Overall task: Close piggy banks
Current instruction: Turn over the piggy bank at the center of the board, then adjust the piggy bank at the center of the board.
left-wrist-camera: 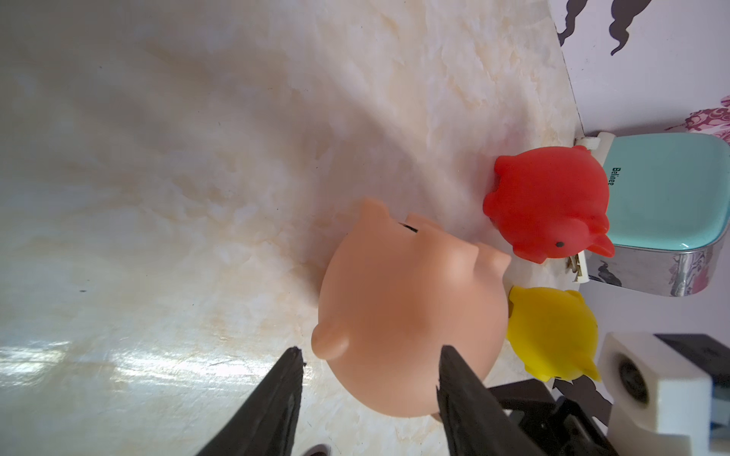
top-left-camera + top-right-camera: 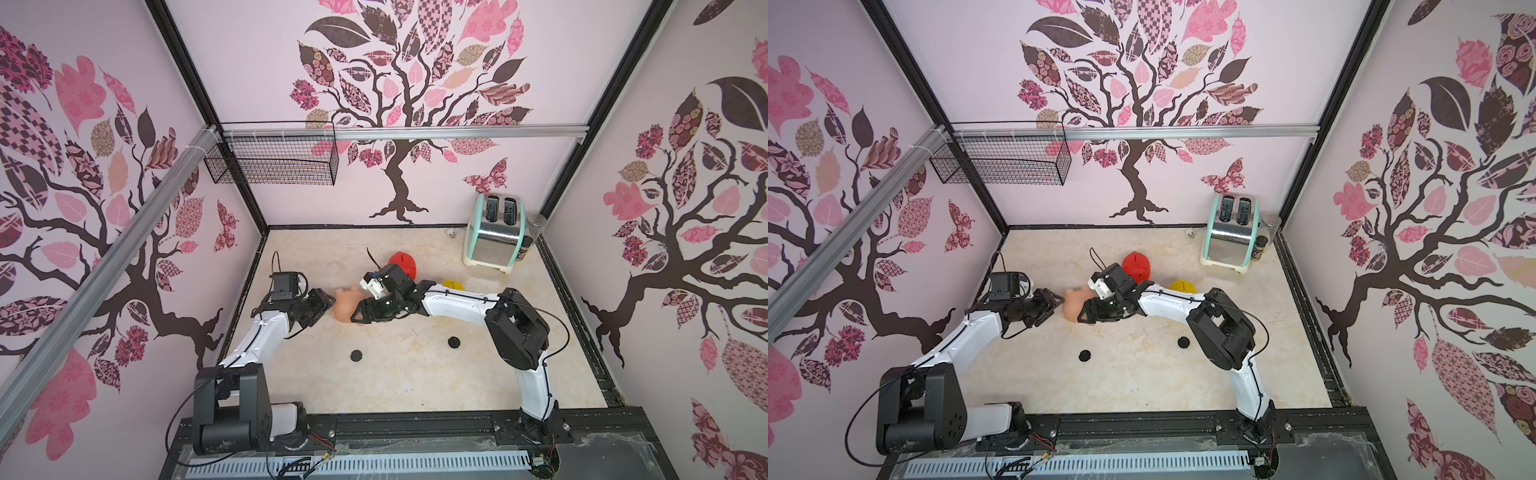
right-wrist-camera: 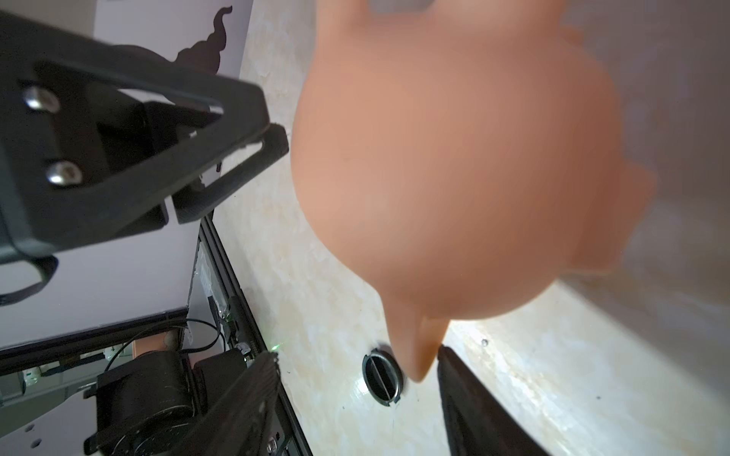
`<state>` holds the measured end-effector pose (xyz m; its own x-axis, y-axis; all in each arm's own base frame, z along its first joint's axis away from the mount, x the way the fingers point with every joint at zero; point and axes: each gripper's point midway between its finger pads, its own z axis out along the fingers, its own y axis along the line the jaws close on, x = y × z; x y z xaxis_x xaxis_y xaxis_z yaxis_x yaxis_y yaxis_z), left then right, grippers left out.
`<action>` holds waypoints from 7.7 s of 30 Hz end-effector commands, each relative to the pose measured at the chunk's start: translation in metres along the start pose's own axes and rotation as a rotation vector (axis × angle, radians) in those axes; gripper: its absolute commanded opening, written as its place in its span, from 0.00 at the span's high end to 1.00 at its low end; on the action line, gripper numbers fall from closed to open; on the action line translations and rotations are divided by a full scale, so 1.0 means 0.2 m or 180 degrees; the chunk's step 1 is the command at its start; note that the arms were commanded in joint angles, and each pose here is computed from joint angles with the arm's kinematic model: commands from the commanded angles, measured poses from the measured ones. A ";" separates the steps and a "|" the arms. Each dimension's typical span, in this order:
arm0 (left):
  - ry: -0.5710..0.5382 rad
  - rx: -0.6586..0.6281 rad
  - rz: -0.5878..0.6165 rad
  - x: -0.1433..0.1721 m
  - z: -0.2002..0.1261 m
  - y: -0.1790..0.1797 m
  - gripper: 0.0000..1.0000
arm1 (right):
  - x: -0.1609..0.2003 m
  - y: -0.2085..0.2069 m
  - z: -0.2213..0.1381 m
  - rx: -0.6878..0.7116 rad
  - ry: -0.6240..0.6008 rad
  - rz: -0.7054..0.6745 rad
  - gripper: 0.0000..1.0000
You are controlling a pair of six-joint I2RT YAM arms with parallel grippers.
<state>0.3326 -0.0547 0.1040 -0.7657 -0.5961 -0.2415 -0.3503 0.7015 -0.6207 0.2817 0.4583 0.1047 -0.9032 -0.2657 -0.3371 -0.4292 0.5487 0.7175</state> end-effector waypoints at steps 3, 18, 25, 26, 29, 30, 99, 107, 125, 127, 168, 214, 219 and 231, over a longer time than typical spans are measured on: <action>-0.0060 -0.0021 0.0129 -0.06 -0.01 -0.04 0.40 | -0.01 0.16 -0.06 -0.0284 -0.0037 -0.0125 0.33; -0.0350 -0.0061 0.0223 -0.04 -0.20 -0.06 0.37 | -0.17 0.12 -0.31 0.0149 -0.0506 -0.0474 0.33; -0.0177 0.0070 0.0203 0.07 -0.18 -0.06 0.41 | -0.29 -0.03 -0.34 0.0125 -0.0567 -0.0131 0.34; -0.0159 0.0068 0.0204 0.08 -0.17 -0.06 0.41 | -0.31 -0.05 -0.33 0.0135 -0.0568 -0.0119 0.34; -0.0114 0.0039 0.0221 0.11 -0.15 -0.05 0.41 | -0.34 -0.08 -0.29 0.0169 -0.0565 -0.0102 0.34; -0.0104 0.0019 0.0215 0.11 -0.15 -0.05 0.41 | -0.35 -0.09 -0.27 0.0177 -0.0543 -0.0092 0.34; 0.0063 0.0012 -0.0139 0.16 0.12 0.09 0.42 | -0.57 0.00 0.00 -0.1155 -0.1662 0.0457 0.25; 0.0071 -0.0021 -0.0126 0.16 0.12 0.10 0.42 | -0.57 0.08 -0.02 -0.1236 -0.1661 0.0438 0.26; 0.0123 -0.0090 -0.0102 0.17 0.14 0.12 0.42 | -0.52 0.34 -0.09 -0.1503 -0.1447 0.0264 0.27; 0.0137 -0.0094 -0.0099 0.18 0.14 0.12 0.42 | -0.51 0.35 -0.08 -0.1494 -0.1404 0.0274 0.27; -0.0179 0.0120 0.0377 -0.20 -0.15 -0.23 0.39 | -0.14 0.00 -0.39 0.0702 -0.1040 -0.0275 0.21; 0.0716 -0.0232 0.0672 -0.20 0.26 -0.21 0.45 | 0.03 -0.18 0.04 0.1417 -0.0521 -0.0409 0.17; 0.0724 -0.0240 0.0674 -0.20 0.26 -0.21 0.45 | 0.03 -0.21 0.03 0.1523 -0.0518 -0.0436 0.18; 0.0727 -0.0237 0.0687 -0.18 0.24 -0.21 0.45 | 0.04 -0.17 0.01 0.1451 -0.0479 -0.0508 0.18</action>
<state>0.4038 -0.0804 0.1014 -0.9203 -0.3501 -0.1745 -0.2162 0.8270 -0.5189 0.2901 0.4357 0.0654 -0.8122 -0.2615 -0.5215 -0.4719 0.8201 0.3236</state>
